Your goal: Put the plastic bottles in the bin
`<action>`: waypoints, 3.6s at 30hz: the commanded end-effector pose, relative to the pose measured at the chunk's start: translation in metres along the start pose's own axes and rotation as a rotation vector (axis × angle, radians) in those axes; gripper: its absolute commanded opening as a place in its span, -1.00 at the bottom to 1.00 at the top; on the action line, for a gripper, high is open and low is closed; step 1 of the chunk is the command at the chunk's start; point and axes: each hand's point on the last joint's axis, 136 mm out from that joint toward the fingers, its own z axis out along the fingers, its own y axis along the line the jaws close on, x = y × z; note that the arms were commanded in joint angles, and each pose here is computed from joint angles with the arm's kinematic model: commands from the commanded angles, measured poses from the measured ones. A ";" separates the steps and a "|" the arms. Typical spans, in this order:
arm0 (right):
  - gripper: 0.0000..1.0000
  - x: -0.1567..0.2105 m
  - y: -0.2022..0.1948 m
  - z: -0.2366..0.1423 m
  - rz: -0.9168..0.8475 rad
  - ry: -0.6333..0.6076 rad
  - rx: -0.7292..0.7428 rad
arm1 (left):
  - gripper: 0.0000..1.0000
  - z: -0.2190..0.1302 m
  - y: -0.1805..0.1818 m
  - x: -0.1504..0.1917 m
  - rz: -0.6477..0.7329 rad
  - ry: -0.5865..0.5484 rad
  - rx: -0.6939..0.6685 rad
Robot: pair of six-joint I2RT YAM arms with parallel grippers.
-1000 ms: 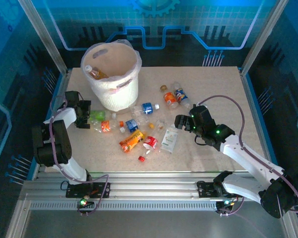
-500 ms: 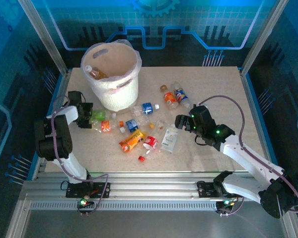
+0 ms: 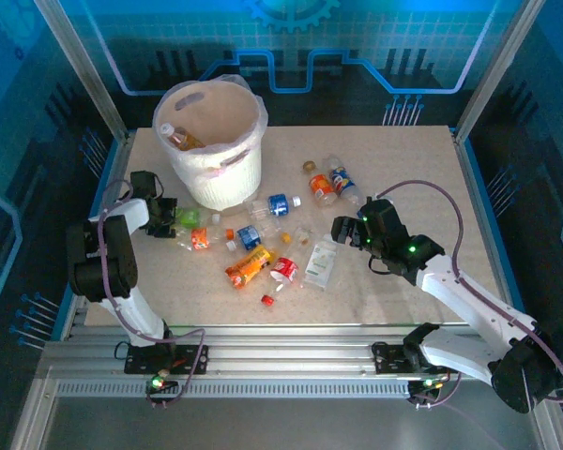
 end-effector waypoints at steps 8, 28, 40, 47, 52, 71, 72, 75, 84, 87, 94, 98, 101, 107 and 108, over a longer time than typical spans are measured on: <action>1.00 -0.002 -0.004 -0.001 0.020 -0.009 0.007 | 0.05 -0.039 -0.029 0.010 0.050 0.020 0.109; 0.99 0.000 -0.007 -0.003 0.037 -0.013 -0.002 | -0.03 -0.183 0.030 -0.033 0.130 -0.416 0.163; 1.00 0.001 -0.007 -0.002 0.054 -0.022 -0.019 | -0.09 -0.353 -0.002 -0.040 0.297 -0.728 0.464; 0.99 0.000 -0.005 -0.001 0.059 -0.022 -0.028 | -0.10 -0.435 -0.063 -0.027 0.373 -0.792 0.725; 1.00 0.002 -0.005 -0.002 0.067 -0.018 -0.033 | -0.11 -0.460 -0.115 -0.015 0.428 -0.764 0.856; 0.99 0.003 -0.006 -0.007 0.085 -0.015 -0.040 | -0.12 -0.421 -0.312 0.114 0.928 -0.713 0.985; 1.00 0.004 -0.006 -0.007 0.086 -0.014 -0.040 | -0.12 -0.414 -0.317 0.119 0.950 -0.711 0.976; 1.00 0.003 -0.006 -0.009 0.090 -0.016 -0.040 | -0.12 -0.389 -0.331 0.136 1.032 -0.699 0.941; 1.00 0.002 -0.005 -0.011 0.093 -0.017 -0.042 | -0.08 -0.309 -0.334 0.172 1.259 -0.654 0.807; 1.00 0.001 -0.005 -0.011 0.095 -0.019 -0.043 | -0.05 -0.286 -0.331 0.175 1.313 -0.638 0.751; 1.00 0.002 -0.007 -0.011 0.097 -0.014 -0.030 | -0.03 -0.231 -0.315 0.177 1.417 -0.557 0.607; 1.00 0.003 -0.009 -0.010 0.099 -0.010 -0.022 | -0.03 -0.205 -0.304 0.176 1.459 -0.515 0.531; 0.99 0.004 -0.010 -0.010 0.102 -0.008 -0.019 | -0.01 -0.191 -0.298 0.176 1.486 -0.490 0.488; 0.99 0.005 -0.011 -0.009 0.104 -0.006 -0.017 | 0.06 -0.169 -0.290 0.175 1.517 -0.460 0.429; 0.99 0.005 -0.011 -0.009 0.105 -0.006 -0.016 | 0.08 -0.167 -0.288 0.175 1.520 -0.454 0.422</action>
